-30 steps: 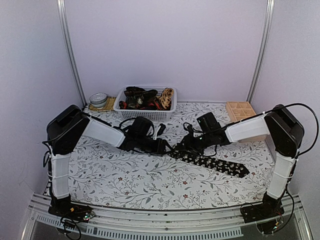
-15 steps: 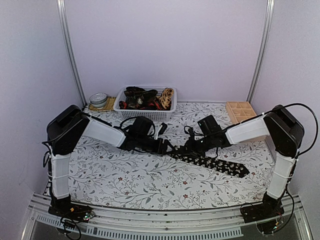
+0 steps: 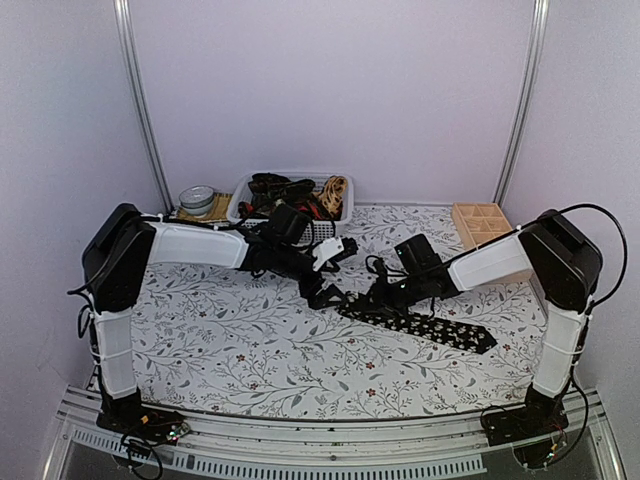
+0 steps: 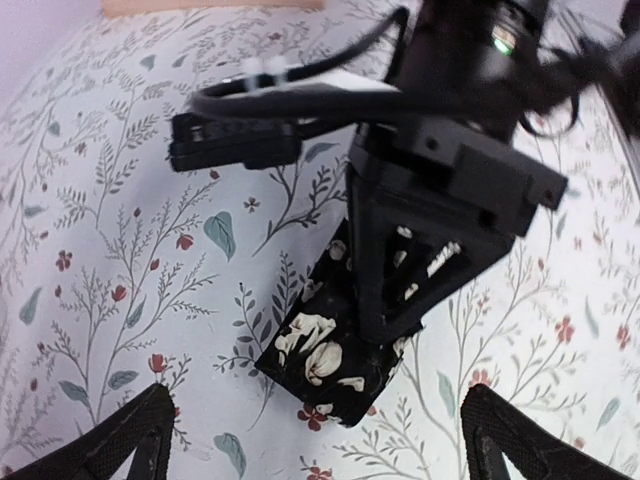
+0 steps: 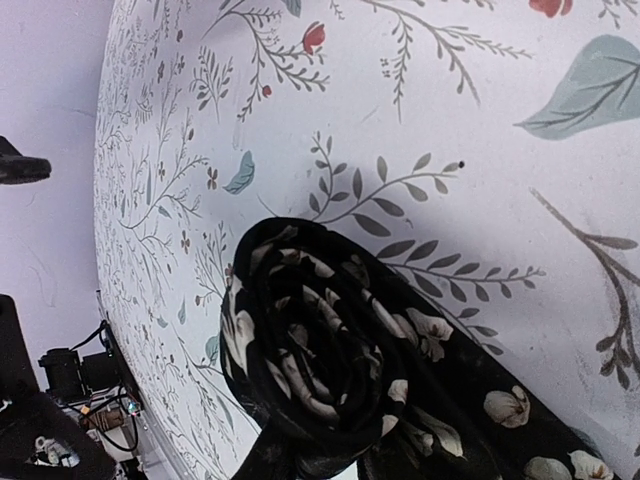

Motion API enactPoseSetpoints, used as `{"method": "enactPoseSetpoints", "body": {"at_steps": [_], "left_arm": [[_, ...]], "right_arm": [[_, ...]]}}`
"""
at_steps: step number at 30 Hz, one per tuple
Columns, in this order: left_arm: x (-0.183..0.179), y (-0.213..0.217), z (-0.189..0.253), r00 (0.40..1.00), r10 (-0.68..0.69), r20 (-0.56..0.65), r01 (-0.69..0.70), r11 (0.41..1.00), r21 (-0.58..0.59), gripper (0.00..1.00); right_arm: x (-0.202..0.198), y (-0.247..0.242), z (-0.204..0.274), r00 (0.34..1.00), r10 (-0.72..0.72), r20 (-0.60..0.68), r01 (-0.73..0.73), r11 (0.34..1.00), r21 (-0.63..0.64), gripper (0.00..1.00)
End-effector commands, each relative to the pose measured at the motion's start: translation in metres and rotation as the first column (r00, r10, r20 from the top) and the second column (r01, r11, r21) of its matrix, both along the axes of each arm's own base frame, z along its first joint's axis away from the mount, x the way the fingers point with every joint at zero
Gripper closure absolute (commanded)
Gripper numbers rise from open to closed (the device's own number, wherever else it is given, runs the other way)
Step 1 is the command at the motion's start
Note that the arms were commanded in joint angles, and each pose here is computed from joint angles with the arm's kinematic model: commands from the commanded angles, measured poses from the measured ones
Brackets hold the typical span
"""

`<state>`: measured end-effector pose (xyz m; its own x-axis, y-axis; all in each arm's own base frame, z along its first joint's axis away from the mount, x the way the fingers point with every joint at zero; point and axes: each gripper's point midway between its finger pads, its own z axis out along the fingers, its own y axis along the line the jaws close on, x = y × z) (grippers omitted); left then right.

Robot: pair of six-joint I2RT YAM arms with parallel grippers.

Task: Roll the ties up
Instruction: Roll the tie at the center of the board.

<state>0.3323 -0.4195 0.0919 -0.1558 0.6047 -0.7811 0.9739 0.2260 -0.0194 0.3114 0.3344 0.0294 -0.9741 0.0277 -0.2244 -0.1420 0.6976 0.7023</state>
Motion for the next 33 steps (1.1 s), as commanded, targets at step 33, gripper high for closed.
{"method": "enactPoseSetpoints", "body": {"at_steps": [33], "left_arm": [[0.003,-0.013,-0.083,0.804,-0.557,0.207,0.495,0.820,0.287,0.25]], "right_arm": [[-0.015,-0.018,-0.055,0.985,-0.003,-0.170,-0.003,0.999,-0.036,0.79]]}}
